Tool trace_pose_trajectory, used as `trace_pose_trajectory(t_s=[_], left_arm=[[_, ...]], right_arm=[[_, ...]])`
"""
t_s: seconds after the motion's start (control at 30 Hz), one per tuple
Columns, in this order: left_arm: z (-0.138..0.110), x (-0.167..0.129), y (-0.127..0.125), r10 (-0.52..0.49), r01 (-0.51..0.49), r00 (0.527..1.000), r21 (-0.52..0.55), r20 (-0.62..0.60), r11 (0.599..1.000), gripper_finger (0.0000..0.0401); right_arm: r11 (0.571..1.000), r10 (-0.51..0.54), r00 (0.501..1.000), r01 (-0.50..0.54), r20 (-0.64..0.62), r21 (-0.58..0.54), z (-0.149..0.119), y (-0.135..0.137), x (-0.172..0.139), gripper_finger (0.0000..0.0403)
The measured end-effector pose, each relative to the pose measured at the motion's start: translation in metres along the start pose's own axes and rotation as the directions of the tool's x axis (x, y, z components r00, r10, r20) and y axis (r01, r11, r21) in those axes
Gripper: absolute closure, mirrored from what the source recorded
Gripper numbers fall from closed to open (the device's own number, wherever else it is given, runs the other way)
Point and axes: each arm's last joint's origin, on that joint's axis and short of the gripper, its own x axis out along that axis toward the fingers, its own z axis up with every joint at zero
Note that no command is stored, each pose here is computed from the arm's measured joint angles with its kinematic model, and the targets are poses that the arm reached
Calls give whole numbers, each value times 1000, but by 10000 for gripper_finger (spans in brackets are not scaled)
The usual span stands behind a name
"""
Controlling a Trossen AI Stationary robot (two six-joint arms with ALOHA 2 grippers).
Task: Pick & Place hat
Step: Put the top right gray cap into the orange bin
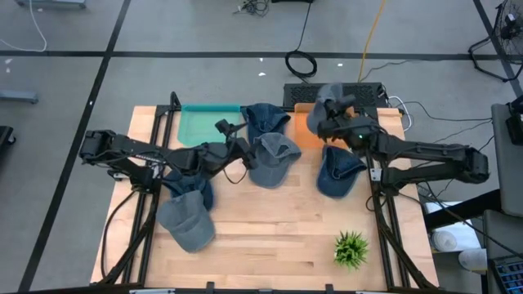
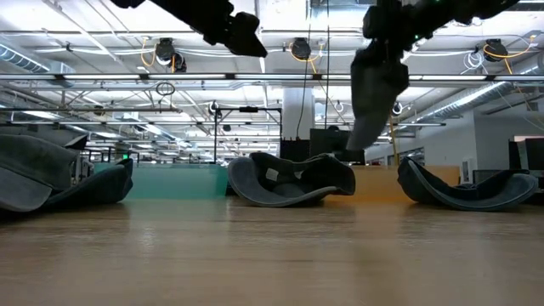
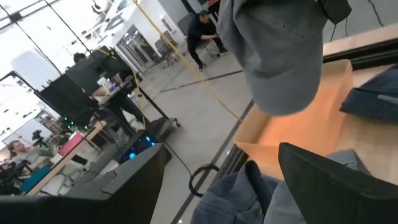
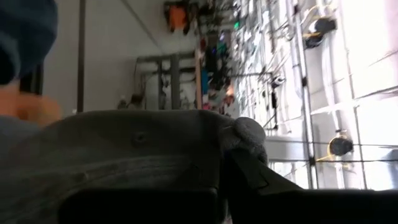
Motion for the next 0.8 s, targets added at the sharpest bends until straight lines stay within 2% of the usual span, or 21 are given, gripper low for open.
trace_pose_trajectory(t_s=[0.23,0.43,0.8], left_arm=[[-7,7,4,-38,37,999,-25,-26,999,90],[-7,9,4,-89,89,996,-27,-4,996,78],[-14,18,10,-126,124,992,-49,-24,991,86]], right_arm=[[997,78,993,-77,-91,13,-12,13,16,403],[986,158,984,-153,-80,64,-11,28,31,403],[972,184,978,-165,-102,168,-22,40,45,403]])
